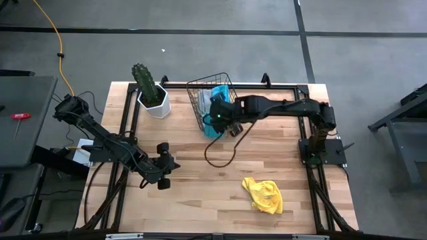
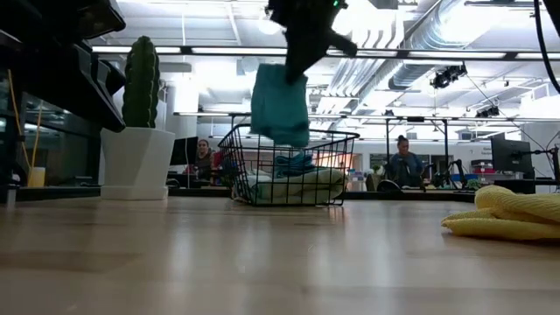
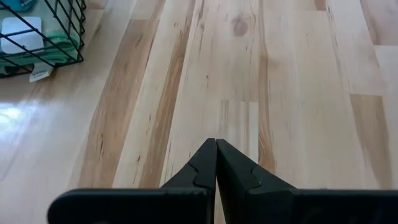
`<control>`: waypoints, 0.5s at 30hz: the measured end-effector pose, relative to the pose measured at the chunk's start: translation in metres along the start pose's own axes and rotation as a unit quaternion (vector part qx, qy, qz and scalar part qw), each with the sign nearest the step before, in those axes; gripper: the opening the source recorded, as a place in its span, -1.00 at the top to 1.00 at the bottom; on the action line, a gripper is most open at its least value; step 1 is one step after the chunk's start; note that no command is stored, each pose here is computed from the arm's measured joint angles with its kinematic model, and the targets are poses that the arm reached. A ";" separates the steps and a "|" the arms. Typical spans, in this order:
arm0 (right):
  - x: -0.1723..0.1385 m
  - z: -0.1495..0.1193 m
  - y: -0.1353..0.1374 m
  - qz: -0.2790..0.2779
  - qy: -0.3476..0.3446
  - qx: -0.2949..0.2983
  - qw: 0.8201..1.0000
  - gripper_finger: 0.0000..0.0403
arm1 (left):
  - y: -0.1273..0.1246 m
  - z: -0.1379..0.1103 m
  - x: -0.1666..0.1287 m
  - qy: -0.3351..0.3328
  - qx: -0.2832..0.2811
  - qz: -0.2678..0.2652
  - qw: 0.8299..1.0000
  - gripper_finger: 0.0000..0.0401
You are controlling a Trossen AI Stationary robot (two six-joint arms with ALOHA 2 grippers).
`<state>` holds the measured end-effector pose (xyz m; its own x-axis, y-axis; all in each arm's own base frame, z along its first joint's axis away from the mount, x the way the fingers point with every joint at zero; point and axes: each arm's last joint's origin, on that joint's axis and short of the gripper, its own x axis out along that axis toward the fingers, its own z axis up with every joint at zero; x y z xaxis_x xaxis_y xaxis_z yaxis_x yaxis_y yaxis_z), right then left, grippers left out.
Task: Fold microfiber towels
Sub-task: Put the blue microfiber cloth into the black wire basket
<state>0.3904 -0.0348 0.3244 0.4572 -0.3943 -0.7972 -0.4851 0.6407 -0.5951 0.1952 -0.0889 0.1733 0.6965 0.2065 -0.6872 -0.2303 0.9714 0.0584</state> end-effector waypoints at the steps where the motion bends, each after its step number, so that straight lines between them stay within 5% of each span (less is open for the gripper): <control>1: 0.004 -0.002 -0.004 -0.013 0.009 -0.002 1.000 1.00 | 0.000 0.000 0.000 0.000 0.000 0.000 1.000 1.00; 15: 0.098 -0.027 -0.035 -0.036 0.045 -0.017 0.998 1.00 | 0.000 0.000 0.000 0.002 0.001 0.000 1.000 1.00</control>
<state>0.4320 -0.1137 0.2640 0.4237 -0.4977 -0.7568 -0.4794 0.5857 -0.6536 0.1950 -0.0889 0.1731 0.6943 0.2054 -0.6898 -0.2282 0.9718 0.0597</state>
